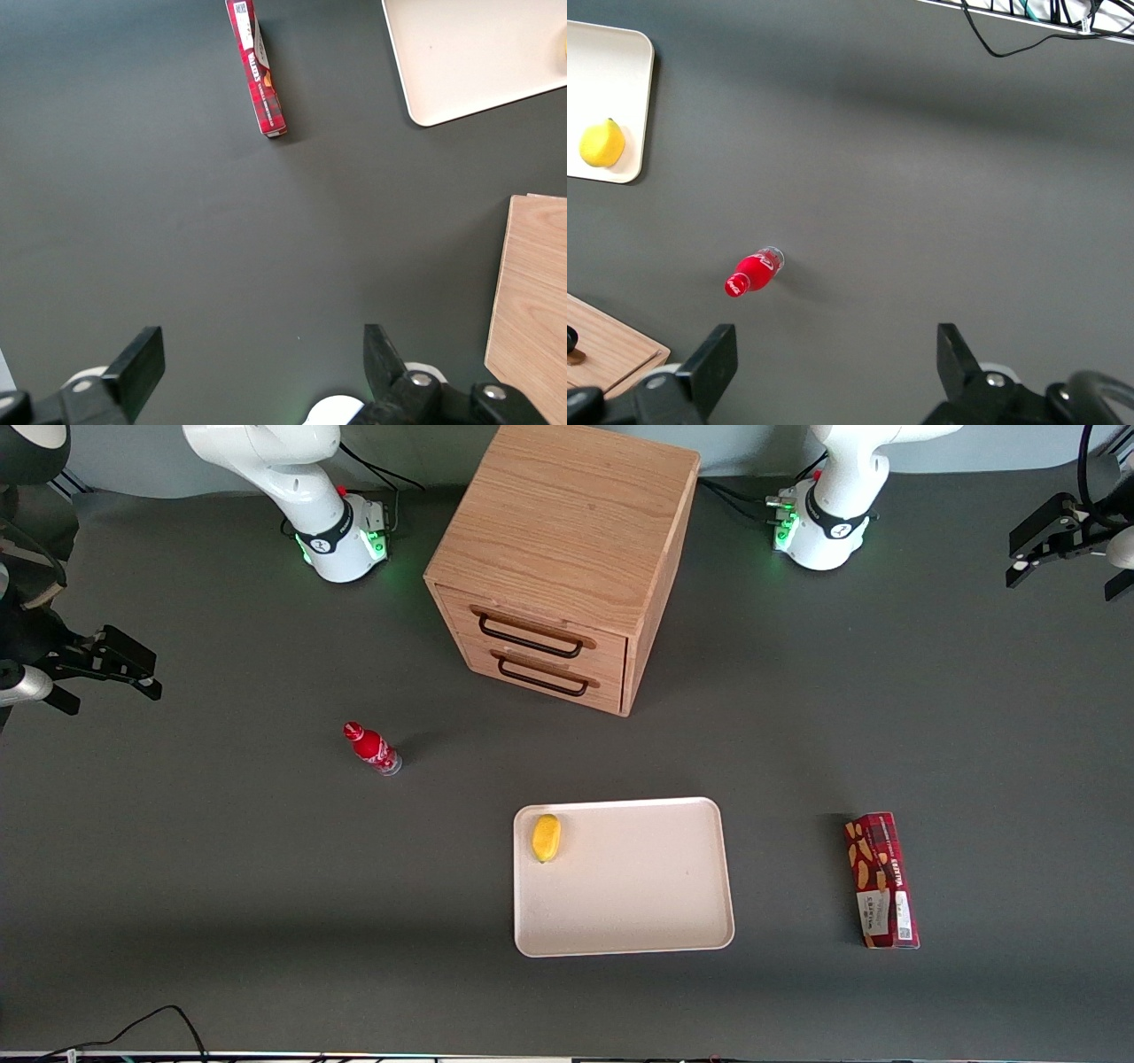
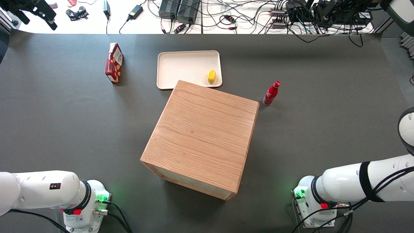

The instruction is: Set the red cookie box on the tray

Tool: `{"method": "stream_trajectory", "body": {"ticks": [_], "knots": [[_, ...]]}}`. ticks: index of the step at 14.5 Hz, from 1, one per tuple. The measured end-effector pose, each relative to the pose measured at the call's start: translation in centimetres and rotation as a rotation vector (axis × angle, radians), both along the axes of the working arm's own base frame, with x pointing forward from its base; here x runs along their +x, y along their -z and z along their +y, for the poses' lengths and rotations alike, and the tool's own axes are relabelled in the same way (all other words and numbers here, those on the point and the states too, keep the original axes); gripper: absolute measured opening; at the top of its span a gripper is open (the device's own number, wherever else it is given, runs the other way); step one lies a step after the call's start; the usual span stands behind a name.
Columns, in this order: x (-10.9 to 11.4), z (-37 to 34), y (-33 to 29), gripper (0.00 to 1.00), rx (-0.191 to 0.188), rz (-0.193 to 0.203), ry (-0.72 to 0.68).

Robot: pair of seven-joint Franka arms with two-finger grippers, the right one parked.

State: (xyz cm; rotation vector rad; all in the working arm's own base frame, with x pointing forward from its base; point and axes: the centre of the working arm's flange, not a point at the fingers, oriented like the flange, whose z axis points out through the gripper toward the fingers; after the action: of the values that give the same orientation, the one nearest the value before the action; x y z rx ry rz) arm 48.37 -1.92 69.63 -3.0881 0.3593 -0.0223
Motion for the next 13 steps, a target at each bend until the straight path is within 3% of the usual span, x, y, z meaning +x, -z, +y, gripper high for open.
{"method": "stream_trajectory", "body": {"ticks": [13], "knots": [[0.98,0.88,0.63,1.00,-0.005,0.009,-0.057]]}}
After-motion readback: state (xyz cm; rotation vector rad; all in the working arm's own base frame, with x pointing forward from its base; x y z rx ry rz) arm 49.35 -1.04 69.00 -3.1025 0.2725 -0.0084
